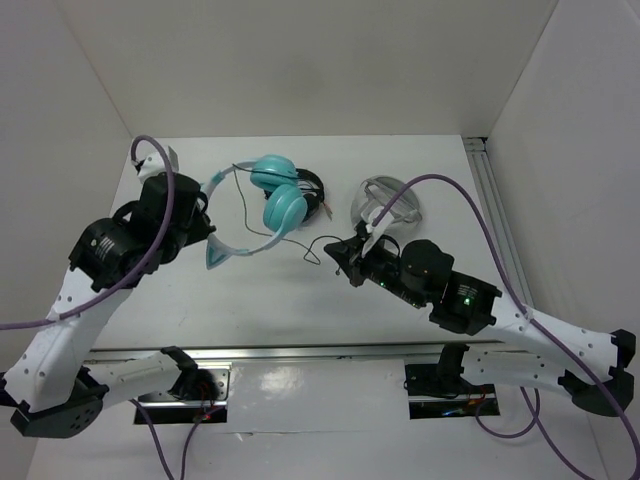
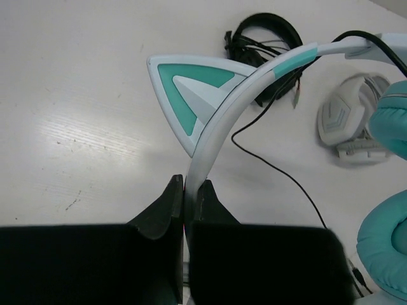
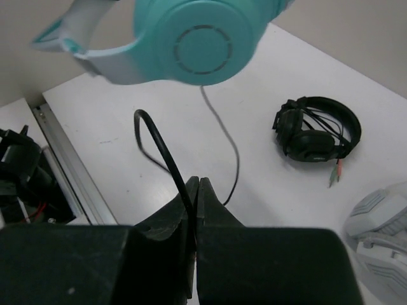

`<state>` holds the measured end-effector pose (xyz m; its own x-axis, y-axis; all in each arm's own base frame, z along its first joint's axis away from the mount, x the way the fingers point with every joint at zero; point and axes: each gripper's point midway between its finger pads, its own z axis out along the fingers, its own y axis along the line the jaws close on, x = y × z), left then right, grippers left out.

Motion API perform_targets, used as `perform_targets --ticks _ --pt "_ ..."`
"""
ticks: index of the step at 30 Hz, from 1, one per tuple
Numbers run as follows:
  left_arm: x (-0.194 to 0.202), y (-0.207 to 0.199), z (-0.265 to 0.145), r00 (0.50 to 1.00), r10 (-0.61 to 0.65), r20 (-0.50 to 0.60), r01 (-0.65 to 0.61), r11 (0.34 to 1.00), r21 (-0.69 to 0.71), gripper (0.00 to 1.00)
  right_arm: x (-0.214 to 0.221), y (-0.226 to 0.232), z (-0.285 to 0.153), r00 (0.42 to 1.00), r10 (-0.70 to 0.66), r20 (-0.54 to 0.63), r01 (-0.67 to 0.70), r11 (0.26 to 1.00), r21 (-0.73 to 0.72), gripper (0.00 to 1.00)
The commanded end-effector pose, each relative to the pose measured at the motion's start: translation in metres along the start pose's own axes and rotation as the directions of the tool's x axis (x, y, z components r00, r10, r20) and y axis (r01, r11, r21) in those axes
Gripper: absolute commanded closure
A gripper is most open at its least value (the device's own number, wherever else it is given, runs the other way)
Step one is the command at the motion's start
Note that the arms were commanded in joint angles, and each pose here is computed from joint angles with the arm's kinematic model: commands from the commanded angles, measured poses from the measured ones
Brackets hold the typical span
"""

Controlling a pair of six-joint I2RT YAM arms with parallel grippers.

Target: Wrap the headphones

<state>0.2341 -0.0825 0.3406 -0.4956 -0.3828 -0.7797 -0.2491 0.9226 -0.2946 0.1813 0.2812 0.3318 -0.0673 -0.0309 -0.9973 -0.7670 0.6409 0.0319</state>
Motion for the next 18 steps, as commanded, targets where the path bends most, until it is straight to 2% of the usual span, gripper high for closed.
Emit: perform_targets --ticks 1,7,15,18 --pt "-0.039 -0.009 0.016 0.986 -0.091 0.14 0.097 0.995 -0.039 1.0 -0.024 0.01 -0.01 0.996 0.067 0.056 -0.064 0.997 -0.049 1.0" --pt "-0.033 0.008 0.062 0.985 -0.027 0.171 0.062 0.978 -0.201 1.0 -0.055 0.013 -0.006 0.995 0.089 0.054 -0.087 0.995 -0.05 1.0" --pt "-0.019 0.019 0.105 0.989 0.026 0.144 0.027 0.935 -0.353 1.0 -0.083 0.02 0.016 0.992 0.124 0.016 -0.123 0.992 -0.037 1.0" --pt "-0.012 0.021 0.121 0.99 0.059 0.126 -0.002 0.913 -0.408 1.0 -0.105 0.024 0.017 0.989 0.14 0.04 -0.138 0.989 -0.054 1.0"
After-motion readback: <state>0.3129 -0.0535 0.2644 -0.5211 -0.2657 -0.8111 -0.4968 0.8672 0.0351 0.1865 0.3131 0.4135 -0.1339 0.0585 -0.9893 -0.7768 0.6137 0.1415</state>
